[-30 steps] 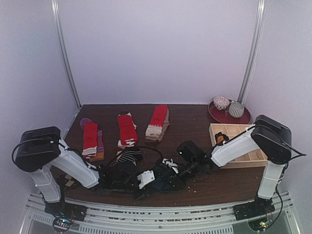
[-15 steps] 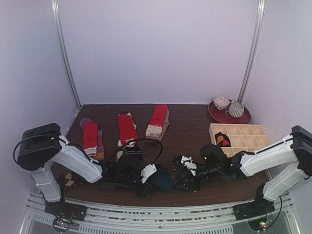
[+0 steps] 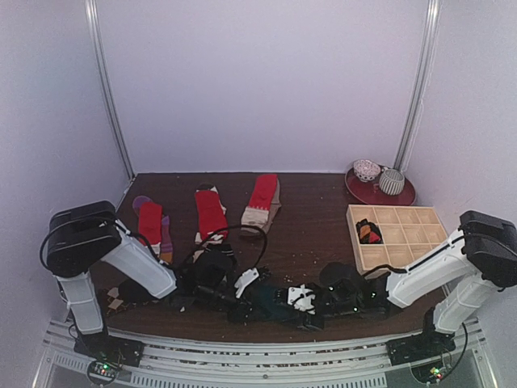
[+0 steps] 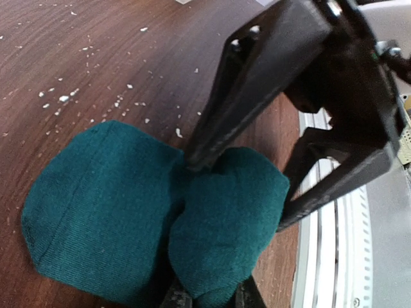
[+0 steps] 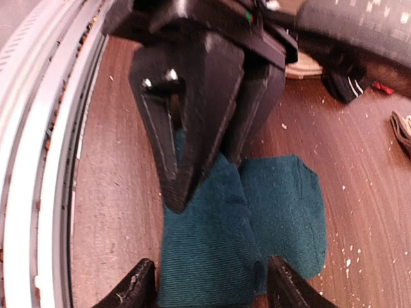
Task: Roll the socks
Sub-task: Roll the sock at the center of the board.
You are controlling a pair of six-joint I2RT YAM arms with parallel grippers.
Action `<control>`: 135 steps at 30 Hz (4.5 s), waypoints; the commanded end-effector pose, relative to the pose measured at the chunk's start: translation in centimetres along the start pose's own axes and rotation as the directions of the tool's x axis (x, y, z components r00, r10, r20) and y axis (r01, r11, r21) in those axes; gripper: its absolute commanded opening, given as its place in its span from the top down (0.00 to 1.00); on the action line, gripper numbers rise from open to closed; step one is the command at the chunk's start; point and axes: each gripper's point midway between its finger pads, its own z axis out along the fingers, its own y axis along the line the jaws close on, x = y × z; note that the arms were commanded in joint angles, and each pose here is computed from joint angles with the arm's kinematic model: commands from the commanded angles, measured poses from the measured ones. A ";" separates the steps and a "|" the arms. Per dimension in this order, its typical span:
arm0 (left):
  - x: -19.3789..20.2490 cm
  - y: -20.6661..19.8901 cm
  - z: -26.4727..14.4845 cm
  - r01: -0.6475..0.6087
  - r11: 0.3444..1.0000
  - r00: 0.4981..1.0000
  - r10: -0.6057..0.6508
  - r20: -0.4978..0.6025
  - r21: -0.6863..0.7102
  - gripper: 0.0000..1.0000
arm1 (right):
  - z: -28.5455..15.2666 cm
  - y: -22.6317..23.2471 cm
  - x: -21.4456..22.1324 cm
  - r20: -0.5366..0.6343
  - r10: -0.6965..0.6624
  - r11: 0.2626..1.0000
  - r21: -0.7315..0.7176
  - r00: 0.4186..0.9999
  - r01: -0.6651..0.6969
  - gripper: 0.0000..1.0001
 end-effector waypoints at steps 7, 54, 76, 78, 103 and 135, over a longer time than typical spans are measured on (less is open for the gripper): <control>11.4 2.1 -0.9 0.196 0.974 0.910 -0.225 -0.349 -0.118 0.95 | 2.0 -0.5 0.1 -0.049 0.102 0.995 0.013 0.994 -0.101 0.71; 3.7 2.8 0.6 -0.153 0.971 0.972 0.114 -0.207 -0.185 1.00 | -2.2 -3.2 2.0 -0.094 0.579 0.808 -0.070 0.810 -0.586 0.53; 9.3 3.2 0.5 0.118 0.987 0.887 -0.155 -0.434 -0.111 1.00 | -0.3 -1.2 -0.5 -0.044 -0.001 0.986 0.164 0.999 0.008 0.45; 9.5 3.2 0.4 0.122 0.987 0.886 -0.156 -0.437 -0.106 1.00 | 0.0 -1.2 0.1 -0.064 0.012 0.986 0.168 0.998 -0.001 0.45; -1.4 3.5 -4.5 -0.254 0.928 0.962 0.215 -0.166 -0.272 0.02 | 1.6 3.2 9.0 -0.383 0.438 0.892 0.076 0.813 -0.445 0.76; -3.0 1.8 -1.2 -0.582 0.728 0.797 0.600 -0.075 -0.363 0.55 | 1.7 3.2 10.3 -0.499 0.575 0.754 0.014 0.649 -0.657 0.76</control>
